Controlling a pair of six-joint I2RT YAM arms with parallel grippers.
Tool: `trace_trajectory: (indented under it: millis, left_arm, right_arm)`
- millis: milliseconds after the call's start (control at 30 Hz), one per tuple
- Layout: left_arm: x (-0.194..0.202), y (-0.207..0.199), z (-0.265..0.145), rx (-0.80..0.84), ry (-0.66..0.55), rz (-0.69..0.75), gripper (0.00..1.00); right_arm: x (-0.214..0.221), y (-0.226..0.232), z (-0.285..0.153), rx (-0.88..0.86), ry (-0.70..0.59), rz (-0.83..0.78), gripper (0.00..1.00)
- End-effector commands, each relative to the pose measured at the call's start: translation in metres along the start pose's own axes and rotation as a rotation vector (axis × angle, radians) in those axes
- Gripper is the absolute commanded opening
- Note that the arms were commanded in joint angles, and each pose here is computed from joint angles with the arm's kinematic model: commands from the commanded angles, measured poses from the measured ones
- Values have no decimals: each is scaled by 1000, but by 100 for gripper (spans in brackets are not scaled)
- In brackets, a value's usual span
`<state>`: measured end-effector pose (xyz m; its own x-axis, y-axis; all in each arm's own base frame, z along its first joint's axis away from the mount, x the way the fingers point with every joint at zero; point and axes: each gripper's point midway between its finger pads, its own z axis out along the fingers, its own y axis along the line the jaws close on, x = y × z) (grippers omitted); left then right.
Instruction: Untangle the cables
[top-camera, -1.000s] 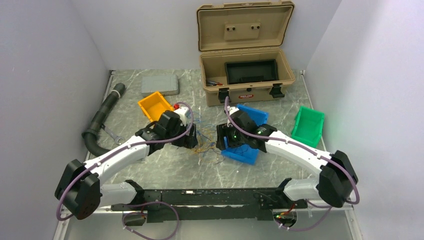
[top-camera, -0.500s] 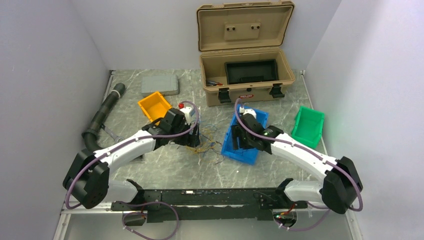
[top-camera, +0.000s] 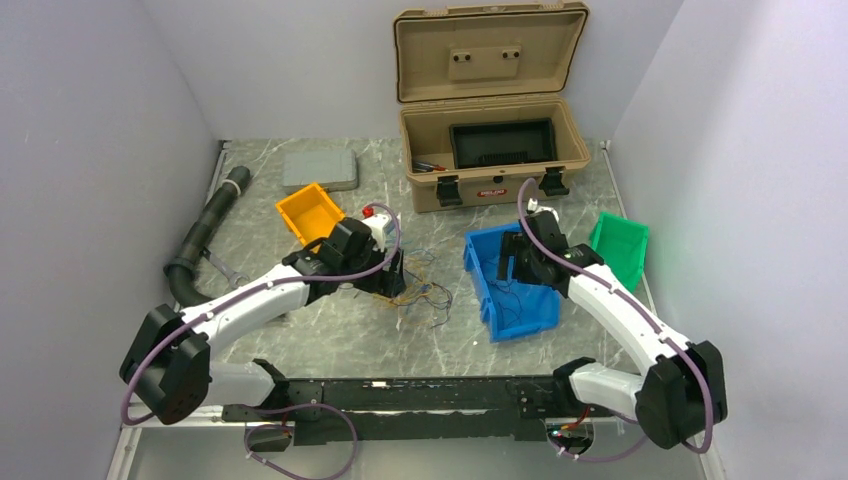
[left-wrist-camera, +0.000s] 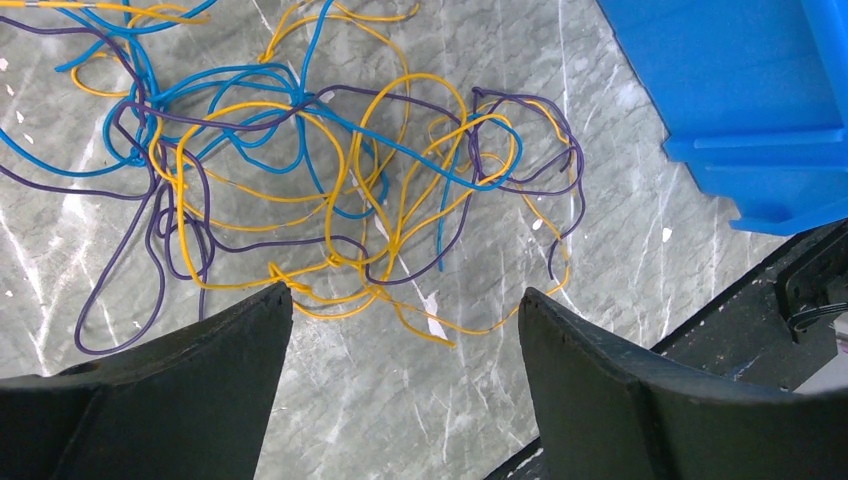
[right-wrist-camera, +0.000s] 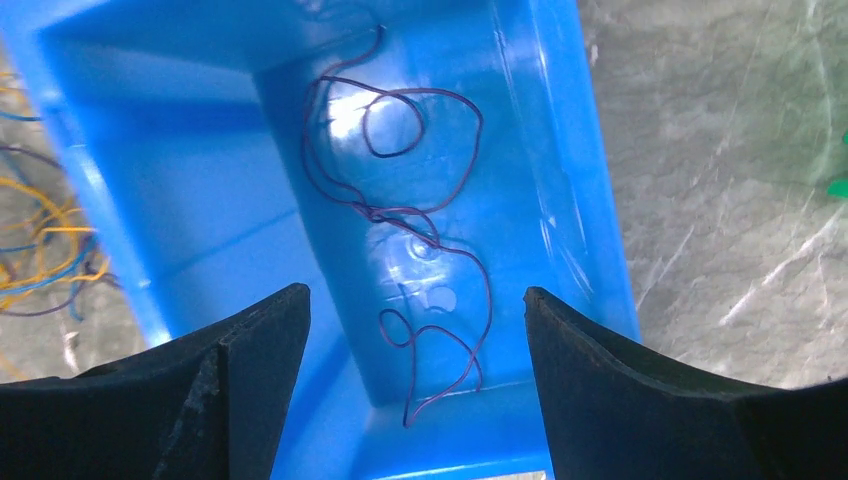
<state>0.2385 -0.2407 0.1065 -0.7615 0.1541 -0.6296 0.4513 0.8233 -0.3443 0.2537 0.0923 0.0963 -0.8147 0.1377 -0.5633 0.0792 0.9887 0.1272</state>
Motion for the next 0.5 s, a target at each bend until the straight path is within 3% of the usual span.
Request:
trace_trajectory:
  millis: [0, 200, 333, 467]
  left_arm:
    - [-18, -2, -2, -17, -35, 26, 86]
    - [-22, 1, 19, -42, -1, 11, 86]
    - [-23, 8, 36, -68, 19, -8, 87]
    - [-17, 14, 54, -55, 50, -51, 85]
  right_arm:
    - [-44, 22, -38, -112, -132, -35, 81]
    - [-47, 62, -75, -261, -137, -165, 79]
    - [-19, 110, -87, -370, -87, -215, 79]
    - [16, 155, -96, -578, -11, -164, 77]
